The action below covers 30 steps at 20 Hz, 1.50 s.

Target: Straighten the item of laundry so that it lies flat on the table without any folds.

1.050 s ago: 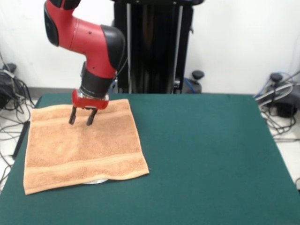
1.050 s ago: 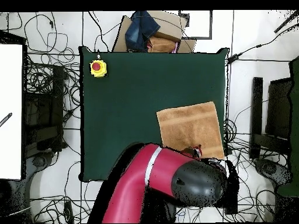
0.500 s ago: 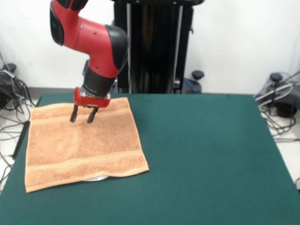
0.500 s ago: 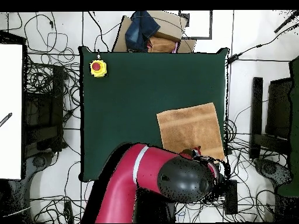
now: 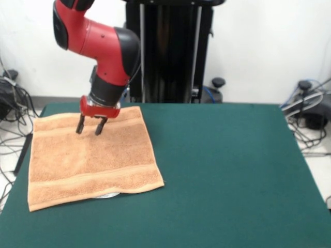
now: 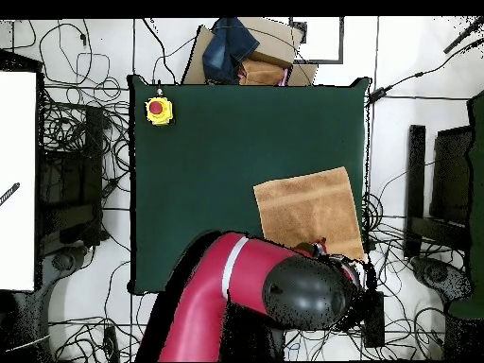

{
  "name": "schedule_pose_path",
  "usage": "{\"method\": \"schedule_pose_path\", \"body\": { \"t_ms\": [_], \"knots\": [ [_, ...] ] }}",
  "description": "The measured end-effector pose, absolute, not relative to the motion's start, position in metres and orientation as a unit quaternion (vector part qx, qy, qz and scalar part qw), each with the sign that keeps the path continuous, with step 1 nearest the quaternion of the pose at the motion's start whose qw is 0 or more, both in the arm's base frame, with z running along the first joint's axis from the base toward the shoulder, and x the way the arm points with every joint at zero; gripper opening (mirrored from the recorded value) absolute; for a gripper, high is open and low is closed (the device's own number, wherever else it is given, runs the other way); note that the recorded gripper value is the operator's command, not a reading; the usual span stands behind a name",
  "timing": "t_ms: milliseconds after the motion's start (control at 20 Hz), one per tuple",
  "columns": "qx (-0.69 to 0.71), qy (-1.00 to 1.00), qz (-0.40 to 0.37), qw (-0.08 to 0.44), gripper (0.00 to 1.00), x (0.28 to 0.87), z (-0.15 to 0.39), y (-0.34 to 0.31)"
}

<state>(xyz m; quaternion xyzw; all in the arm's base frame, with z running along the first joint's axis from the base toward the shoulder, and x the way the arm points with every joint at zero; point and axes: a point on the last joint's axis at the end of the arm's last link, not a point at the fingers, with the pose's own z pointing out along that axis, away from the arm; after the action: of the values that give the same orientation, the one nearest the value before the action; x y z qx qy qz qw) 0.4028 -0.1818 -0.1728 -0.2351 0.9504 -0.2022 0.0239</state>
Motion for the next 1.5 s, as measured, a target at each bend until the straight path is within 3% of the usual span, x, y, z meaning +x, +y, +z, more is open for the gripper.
{"method": "schedule_pose_path", "body": {
  "t_ms": [400,1150,1500],
  "knots": [
    [-0.217,0.959,-0.181,0.030,1.00,0.407,-0.169,-0.181],
    [-0.168,0.977,-0.120,-0.053,1.00,0.454,-0.152,-0.131],
    [-0.159,0.979,-0.104,-0.071,1.00,0.499,-0.109,-0.105]
  ]
}}
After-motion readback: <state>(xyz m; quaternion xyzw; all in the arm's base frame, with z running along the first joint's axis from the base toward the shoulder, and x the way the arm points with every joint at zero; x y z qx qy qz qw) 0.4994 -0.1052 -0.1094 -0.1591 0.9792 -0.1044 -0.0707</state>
